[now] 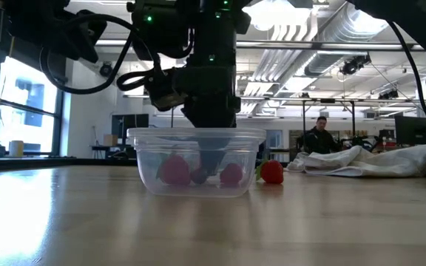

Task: Pick and placing Produce into tupperware
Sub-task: Put the pink peach into the transparent container, then put the red strawberry into the transparent container

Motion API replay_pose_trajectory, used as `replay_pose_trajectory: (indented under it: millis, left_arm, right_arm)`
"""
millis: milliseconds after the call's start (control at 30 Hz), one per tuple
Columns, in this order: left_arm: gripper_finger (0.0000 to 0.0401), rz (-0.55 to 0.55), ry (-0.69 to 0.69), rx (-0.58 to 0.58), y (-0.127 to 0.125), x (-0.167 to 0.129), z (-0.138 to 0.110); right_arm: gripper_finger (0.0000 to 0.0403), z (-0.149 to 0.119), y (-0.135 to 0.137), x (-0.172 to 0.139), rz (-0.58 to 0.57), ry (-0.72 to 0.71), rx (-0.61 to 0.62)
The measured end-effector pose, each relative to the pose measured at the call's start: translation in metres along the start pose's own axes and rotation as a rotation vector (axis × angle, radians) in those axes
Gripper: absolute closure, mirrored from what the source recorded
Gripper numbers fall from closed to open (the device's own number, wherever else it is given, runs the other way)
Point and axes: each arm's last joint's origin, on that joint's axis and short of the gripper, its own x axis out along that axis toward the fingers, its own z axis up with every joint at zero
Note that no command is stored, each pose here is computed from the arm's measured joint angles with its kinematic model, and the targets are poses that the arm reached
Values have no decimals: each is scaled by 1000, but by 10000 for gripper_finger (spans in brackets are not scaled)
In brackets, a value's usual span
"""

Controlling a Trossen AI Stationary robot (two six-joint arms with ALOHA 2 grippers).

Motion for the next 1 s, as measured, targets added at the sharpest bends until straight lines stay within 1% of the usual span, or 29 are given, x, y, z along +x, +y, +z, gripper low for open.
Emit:
replay_pose_trajectory:
  millis: [100, 300, 400, 567, 800, 900, 1000]
  left_arm:
    - [265, 0, 0, 0, 0, 0, 0]
    - [265, 0, 0, 0, 0, 0, 0]
    - [265, 0, 0, 0, 0, 0, 0]
    - [265, 0, 0, 0, 0, 0, 0]
    - [265, 0, 0, 0, 0, 0, 0]
    - [265, 0, 0, 0, 0, 0, 0]
    - [265, 0, 0, 0, 0, 0, 0]
  right_arm:
    - [259, 0, 0, 0, -1, 5, 13]
    - [204, -1, -1, 0, -44, 6, 17]
    - [188, -2, -2, 0, -54, 9, 15]
    - [188, -2, 0, 0, -40, 13, 20]
    - [192, -6, 12, -3, -25, 15, -14]
    - [192, -8, 16, -15, -19, -11, -24]
    - [192, -10, 18, -35, -10, -51, -24]
